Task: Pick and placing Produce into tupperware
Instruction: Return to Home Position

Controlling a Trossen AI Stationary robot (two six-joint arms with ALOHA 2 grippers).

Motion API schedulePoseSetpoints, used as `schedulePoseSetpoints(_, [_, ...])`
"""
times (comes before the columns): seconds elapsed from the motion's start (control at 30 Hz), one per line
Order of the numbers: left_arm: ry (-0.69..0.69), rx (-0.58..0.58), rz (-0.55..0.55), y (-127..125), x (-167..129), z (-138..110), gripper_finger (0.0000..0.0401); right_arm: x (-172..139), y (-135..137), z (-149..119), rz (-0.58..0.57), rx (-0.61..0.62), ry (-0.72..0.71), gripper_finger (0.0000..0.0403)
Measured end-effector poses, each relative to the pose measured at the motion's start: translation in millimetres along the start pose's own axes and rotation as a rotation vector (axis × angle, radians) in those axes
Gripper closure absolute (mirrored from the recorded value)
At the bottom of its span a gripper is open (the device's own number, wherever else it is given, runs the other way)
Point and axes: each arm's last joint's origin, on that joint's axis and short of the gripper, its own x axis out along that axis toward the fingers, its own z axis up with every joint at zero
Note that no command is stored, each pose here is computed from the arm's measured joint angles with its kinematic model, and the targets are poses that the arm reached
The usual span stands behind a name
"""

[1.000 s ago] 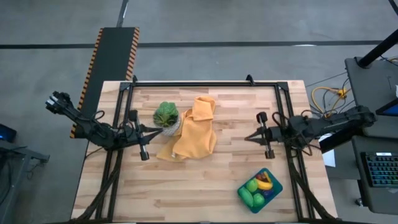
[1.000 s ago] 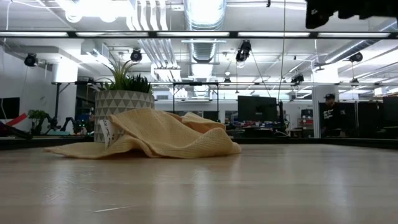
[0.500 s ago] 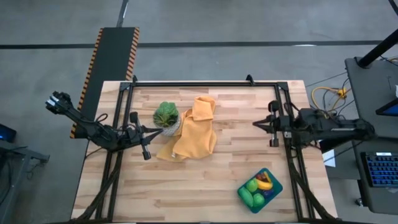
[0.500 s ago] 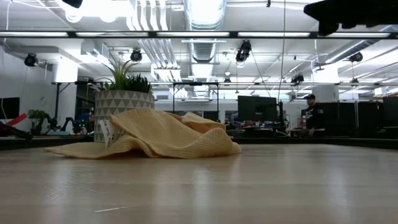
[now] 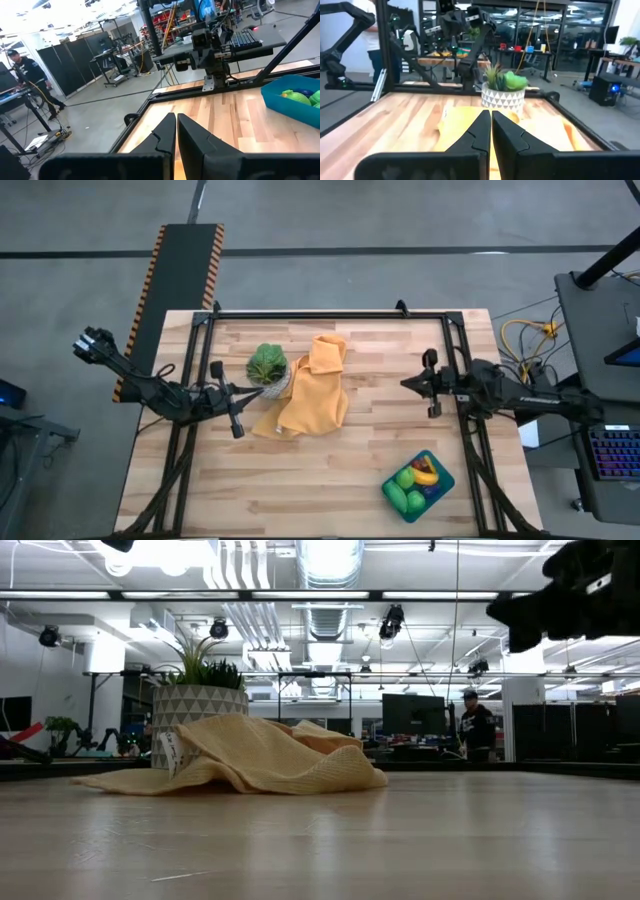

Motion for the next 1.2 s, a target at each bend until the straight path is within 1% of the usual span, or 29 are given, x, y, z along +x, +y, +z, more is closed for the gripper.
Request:
schedulePoseSetpoints(0.17, [0.000, 0.000, 0.003, 1, 0, 0, 0.0400, -1, 2, -20, 0.011, 0.017, 0.009, 0.0394])
schedulePoseSetpoints(0.27, [-0.001, -0.002, 0.005, 1, 0, 0, 0.0400, -1, 4, -17, 0.059, -0.005, -0.019, 0.0394])
schedulePoseSetpoints(0.47, [0.003, 0.000, 0.012, 1, 0, -1, 0.0400, -1, 5, -20, 0.071, -0.015, 0.015, 0.0395])
schedulePoseSetpoints(0.53, [0.006, 0.002, 0.015, 1, 0, -3, 0.0400, -2, 6, -20, 0.100, -0.015, 0.010, 0.0395])
schedulePoseSetpoints(0.63, [0.015, 0.010, 0.023, 1, 0, -7, 0.0400, -2, 7, -18, 0.126, 0.009, -0.002, 0.0395])
schedulePoseSetpoints(0.77, [0.021, -0.015, 0.038, 2, -2, -13, 0.0400, -2, 14, -19, 0.170, 0.049, 0.010, 0.0395])
schedulePoseSetpoints(0.93, [0.021, -0.061, 0.038, 4, -5, -20, 0.0400, -2, 26, -17, 0.132, -0.004, -0.003, 0.0394])
schedulePoseSetpoints(1.13, [0.016, -0.071, 0.039, 7, -9, -26, 0.0400, -8, 34, -12, 0.132, -0.066, -0.061, 0.0394])
schedulePoseSetpoints(1.2, [0.019, -0.077, 0.038, 8, -10, -30, 0.0400, -10, 35, -13, 0.144, -0.069, -0.051, 0.0394])
